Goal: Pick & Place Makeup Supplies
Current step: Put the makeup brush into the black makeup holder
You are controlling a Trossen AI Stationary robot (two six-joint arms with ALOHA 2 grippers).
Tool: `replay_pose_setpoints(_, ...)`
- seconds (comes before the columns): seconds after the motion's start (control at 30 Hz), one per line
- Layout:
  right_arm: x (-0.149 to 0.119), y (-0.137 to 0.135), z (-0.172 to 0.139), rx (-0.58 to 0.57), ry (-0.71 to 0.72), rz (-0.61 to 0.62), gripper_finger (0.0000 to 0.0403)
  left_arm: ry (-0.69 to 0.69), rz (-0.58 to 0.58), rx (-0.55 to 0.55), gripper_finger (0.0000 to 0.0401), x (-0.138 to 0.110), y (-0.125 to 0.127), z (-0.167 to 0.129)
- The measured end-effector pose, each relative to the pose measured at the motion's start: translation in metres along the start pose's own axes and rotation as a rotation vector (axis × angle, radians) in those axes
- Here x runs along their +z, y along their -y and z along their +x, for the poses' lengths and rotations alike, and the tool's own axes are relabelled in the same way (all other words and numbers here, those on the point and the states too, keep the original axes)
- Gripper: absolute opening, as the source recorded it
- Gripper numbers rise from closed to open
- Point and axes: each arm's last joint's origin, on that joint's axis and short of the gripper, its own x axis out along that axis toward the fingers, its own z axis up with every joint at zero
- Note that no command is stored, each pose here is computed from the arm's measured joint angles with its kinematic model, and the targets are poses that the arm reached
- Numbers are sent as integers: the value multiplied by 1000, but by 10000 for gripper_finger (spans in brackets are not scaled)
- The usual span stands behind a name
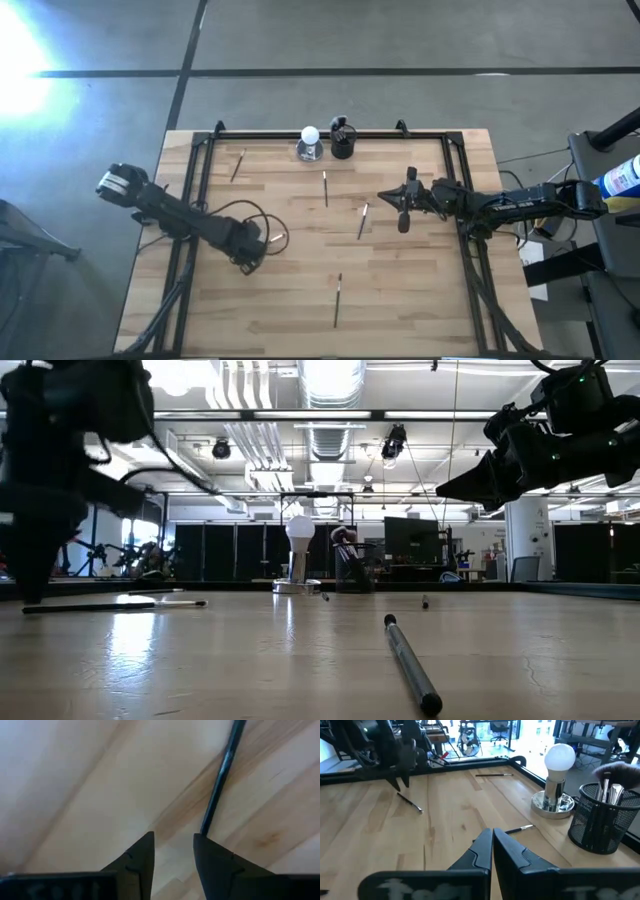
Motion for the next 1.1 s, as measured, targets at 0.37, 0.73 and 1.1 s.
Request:
replay_pose_setpoints(0.37, 0, 0, 0, 0, 3, 2, 11, -15, 24, -124, 106, -8, -1, 13)
replay_pose_setpoints(0.73, 1, 0, 0, -1, 7, 2, 11, -7, -192, -297, 107, 2, 27, -16)
replay_pose_setpoints(1.1, 0, 0, 0, -1, 3, 2, 11, -48, -248, -99, 112, 1, 30, 15)
